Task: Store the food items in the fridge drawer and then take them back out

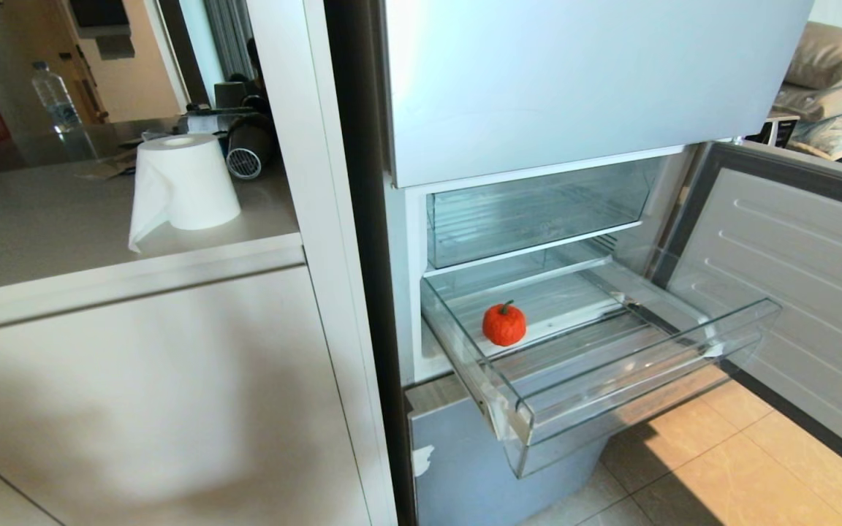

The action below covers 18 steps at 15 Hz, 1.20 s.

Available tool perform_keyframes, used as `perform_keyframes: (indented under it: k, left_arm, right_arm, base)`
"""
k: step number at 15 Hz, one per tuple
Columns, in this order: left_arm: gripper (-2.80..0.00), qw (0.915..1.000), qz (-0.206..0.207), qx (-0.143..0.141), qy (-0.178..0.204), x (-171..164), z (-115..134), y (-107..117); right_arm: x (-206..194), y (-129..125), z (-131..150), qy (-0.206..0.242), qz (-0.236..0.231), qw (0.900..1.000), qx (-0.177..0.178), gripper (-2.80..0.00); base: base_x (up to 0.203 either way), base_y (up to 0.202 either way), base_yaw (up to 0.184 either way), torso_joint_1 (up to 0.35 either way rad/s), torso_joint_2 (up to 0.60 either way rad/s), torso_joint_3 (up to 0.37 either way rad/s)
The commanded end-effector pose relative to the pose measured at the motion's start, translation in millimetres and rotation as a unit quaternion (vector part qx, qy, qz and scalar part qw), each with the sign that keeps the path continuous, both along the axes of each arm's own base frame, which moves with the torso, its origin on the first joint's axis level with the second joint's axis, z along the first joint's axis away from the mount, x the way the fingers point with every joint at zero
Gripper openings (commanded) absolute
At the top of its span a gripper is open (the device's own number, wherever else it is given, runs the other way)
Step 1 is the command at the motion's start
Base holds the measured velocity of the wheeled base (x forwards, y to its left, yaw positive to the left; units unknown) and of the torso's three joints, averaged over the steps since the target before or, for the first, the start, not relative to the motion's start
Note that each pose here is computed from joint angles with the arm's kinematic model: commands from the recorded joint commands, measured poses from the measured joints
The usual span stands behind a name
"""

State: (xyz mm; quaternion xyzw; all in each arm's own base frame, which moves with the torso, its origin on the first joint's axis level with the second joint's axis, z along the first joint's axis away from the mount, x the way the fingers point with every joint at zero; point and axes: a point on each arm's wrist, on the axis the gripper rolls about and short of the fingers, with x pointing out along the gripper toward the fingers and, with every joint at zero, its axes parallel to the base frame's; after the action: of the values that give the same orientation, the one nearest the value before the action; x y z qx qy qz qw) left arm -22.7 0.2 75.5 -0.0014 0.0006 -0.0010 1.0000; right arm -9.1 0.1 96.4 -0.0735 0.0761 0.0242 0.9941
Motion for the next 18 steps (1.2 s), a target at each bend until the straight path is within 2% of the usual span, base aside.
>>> perform_keyframes:
  k: [1, 2, 5, 14, 18]
  left_arm:
    - [-2.80, 1.0000, 0.000, 0.000, 0.000, 0.0, 0.0, 0.0]
    - [-2.80, 1.0000, 0.000, 0.000, 0.000, 0.0, 0.0, 0.0]
    - [-2.80, 1.0000, 0.000, 0.000, 0.000, 0.0, 0.0, 0.0]
    - [-2.80, 1.0000, 0.000, 0.000, 0.000, 0.0, 0.0, 0.0]
    - [-2.80, 1.0000, 0.000, 0.000, 0.000, 0.0, 0.0, 0.0]
  right_arm:
    - [-12.6, 0.5, -16.3, -0.063, 0.005, 0.998, 0.005, -2.80]
    - [-14.5, 0.7, -18.7, -0.078, 0.005, 0.997, 0.010, -2.80]
    - [-13.6, -0.1, -20.4, -0.078, -0.025, 0.994, 0.073, -2.80]
    - [-13.5, -0.1, -20.4, -0.078, -0.025, 0.994, 0.073, -2.80]
    - [-13.5, -0.1, -20.5, -0.077, -0.025, 0.994, 0.073, -2.80]
  base:
    - [0.000, 0.000, 0.000, 0.000, 0.00, 0.000]
    - [0.000, 0.000, 0.000, 0.000, 0.00, 0.000]
    - [0.000, 0.000, 0.000, 0.000, 0.00, 0.000]
    - [0.000, 0.000, 0.000, 0.000, 0.00, 0.000]
    - [0.000, 0.005, -0.158, 0.003, 0.00, 0.004]
